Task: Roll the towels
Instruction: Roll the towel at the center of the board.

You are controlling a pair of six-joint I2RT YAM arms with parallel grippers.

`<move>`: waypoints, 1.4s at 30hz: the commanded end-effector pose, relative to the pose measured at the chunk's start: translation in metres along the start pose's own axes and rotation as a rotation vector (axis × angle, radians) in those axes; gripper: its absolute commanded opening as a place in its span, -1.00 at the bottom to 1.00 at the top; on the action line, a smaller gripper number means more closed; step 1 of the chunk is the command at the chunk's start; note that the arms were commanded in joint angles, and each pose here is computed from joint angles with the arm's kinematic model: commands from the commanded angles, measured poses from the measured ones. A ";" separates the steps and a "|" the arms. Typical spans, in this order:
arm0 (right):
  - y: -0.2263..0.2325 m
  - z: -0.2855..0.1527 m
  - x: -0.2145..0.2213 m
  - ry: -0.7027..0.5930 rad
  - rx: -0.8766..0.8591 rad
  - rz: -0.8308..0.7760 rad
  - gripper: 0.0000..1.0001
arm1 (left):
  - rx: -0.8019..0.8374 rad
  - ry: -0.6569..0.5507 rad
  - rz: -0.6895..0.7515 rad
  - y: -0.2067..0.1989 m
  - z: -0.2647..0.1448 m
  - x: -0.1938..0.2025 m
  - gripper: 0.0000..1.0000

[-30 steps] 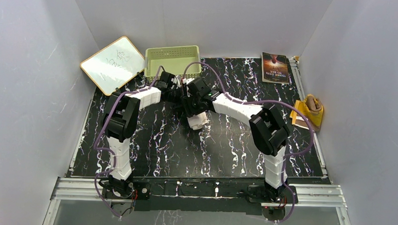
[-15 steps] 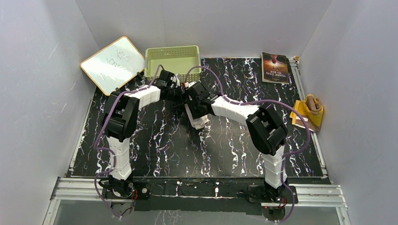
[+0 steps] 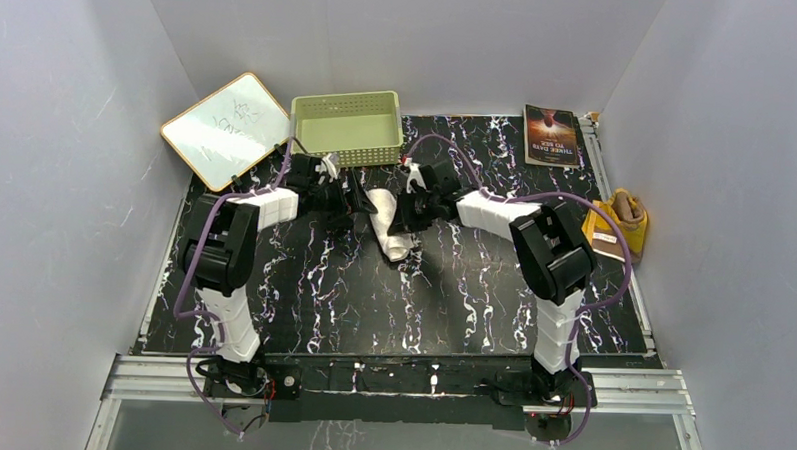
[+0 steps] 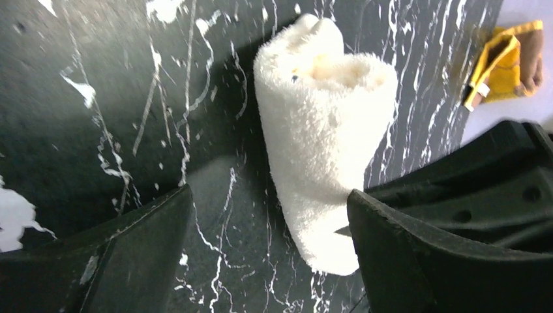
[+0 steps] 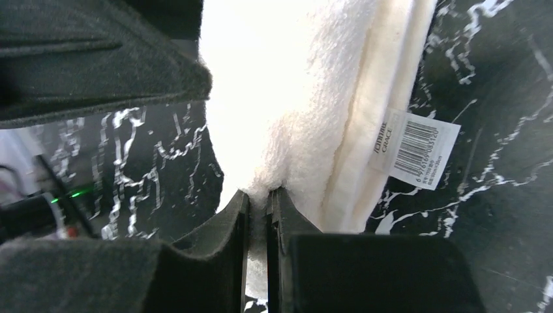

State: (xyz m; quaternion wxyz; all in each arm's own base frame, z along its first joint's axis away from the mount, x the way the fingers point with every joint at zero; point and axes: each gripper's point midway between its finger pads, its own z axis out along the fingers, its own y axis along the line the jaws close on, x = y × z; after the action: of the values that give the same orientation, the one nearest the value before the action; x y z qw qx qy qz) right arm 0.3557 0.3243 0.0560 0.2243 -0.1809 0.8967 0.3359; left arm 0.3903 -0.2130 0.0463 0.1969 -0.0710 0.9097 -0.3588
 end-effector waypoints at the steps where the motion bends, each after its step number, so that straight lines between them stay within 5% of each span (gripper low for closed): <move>1: 0.037 -0.025 -0.015 -0.048 -0.273 0.074 -0.96 | 0.169 -0.071 0.069 -0.040 -0.018 -0.007 0.74; 8: 0.011 -0.028 -0.011 -0.023 -0.268 0.126 -0.95 | 0.260 -0.063 0.030 -0.047 -0.007 -0.004 0.75; 18: 0.008 -0.029 -0.004 -0.004 -0.299 0.143 -0.90 | 0.146 -0.012 -0.013 -0.019 0.039 0.013 0.63; 26: 0.001 -0.031 -0.003 -0.004 -0.288 0.146 -0.81 | 0.118 -0.030 -0.014 -0.015 0.045 0.008 0.14; 31: -0.029 -0.039 -0.015 -0.042 -0.031 0.058 -0.36 | 0.060 -0.032 0.007 -0.012 0.040 0.007 -0.02; 36: -0.048 -0.068 -0.041 -0.116 0.220 -0.090 -0.30 | -0.066 -0.028 0.039 -0.001 0.028 0.002 -0.09; 42: -0.025 -0.081 -0.056 -0.175 0.310 -0.264 -0.28 | -0.133 -0.014 0.049 0.002 0.022 0.000 -0.09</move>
State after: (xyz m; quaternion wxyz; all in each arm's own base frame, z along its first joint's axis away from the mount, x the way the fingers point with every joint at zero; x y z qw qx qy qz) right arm 0.3749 0.2633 0.0894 0.2913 -0.1901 0.9042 0.2476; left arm 0.4048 -0.2484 0.0303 0.2074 -0.0604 0.9085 -0.3578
